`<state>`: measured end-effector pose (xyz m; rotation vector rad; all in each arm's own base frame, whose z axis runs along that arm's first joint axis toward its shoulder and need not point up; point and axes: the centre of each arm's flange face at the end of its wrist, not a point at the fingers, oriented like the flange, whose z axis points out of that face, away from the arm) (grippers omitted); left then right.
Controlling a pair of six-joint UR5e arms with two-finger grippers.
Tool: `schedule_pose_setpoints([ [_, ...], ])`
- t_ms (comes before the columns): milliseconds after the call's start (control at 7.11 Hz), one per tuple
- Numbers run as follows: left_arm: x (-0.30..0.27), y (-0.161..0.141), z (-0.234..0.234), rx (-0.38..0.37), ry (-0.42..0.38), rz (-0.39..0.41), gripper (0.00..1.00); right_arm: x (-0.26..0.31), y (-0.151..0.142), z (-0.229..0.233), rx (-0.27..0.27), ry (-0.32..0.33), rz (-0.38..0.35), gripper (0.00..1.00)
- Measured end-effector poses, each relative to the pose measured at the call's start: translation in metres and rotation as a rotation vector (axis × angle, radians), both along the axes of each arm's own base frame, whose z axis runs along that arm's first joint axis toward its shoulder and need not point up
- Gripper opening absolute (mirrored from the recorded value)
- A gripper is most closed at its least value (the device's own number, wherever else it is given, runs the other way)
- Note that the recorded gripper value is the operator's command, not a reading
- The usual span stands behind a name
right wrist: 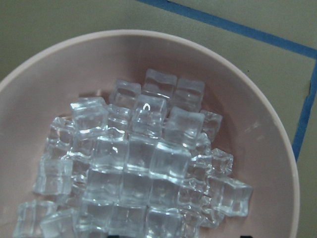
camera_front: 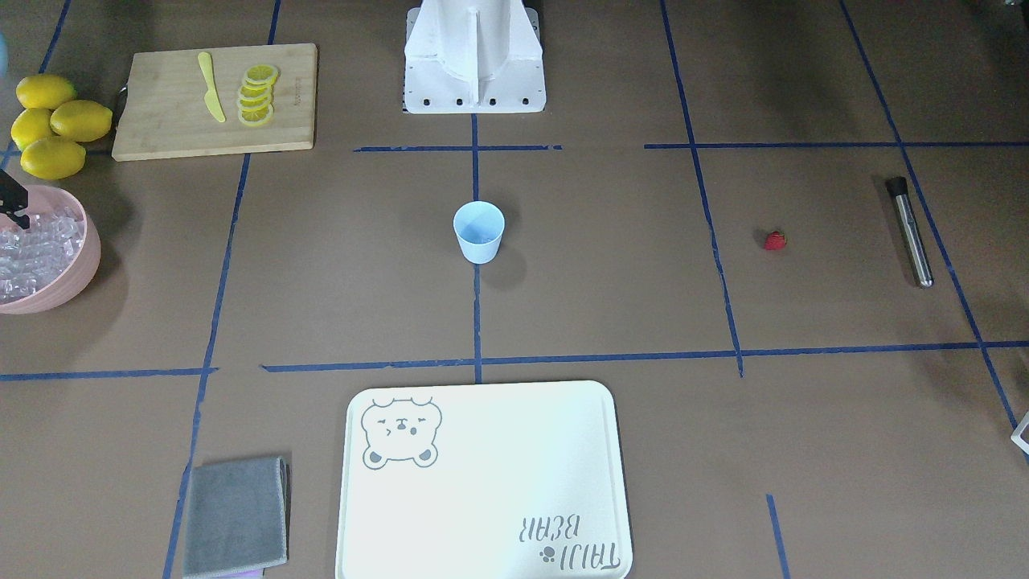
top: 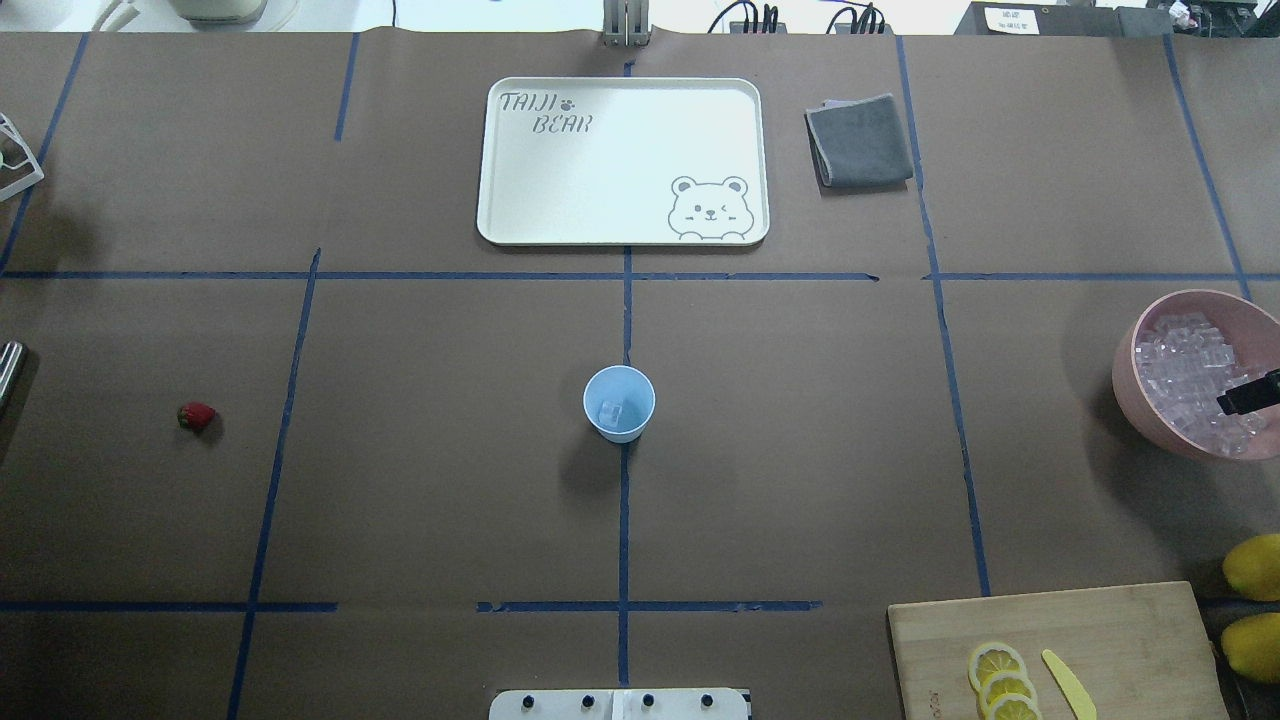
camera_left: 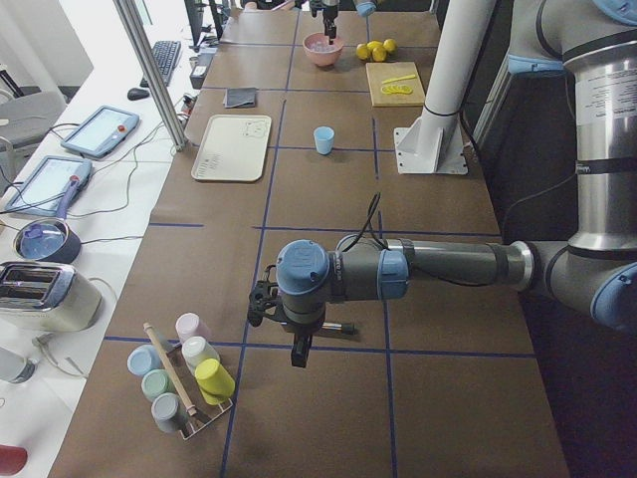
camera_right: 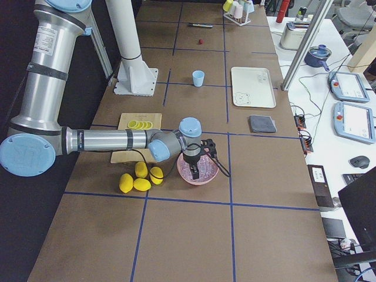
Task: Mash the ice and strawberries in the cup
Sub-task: 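Grasp another ice cube from the pink bowl with the right gripper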
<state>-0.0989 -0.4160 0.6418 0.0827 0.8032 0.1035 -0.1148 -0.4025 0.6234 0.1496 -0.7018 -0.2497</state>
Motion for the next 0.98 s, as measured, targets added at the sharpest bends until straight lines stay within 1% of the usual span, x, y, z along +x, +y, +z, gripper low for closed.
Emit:
schedule_pose_setpoints([
  [141,0.000,0.000,0.000,0.000,0.000,0.000,1.00,-0.001,-0.001,0.001,-0.002,-0.001,0.000,0.54],
  [281,0.000,0.000,0.000,0.000,0.000,0.000,1.00,-0.001,-0.001,-0.001,-0.002,-0.003,0.001,0.29],
  [422,0.000,0.000,0.000,0.000,0.000,0.000,1.00,-0.002,-0.001,-0.004,-0.003,-0.015,-0.003,0.15],
  [844,0.000,0.000,0.000,0.000,0.000,0.000,1.00,-0.007,-0.004,-0.012,-0.007,-0.055,-0.020,0.10],
  [984,0.000,0.000,0.000,0.000,0.000,0.000,1.00,-0.007,-0.004,-0.012,-0.007,-0.057,-0.021,0.05],
])
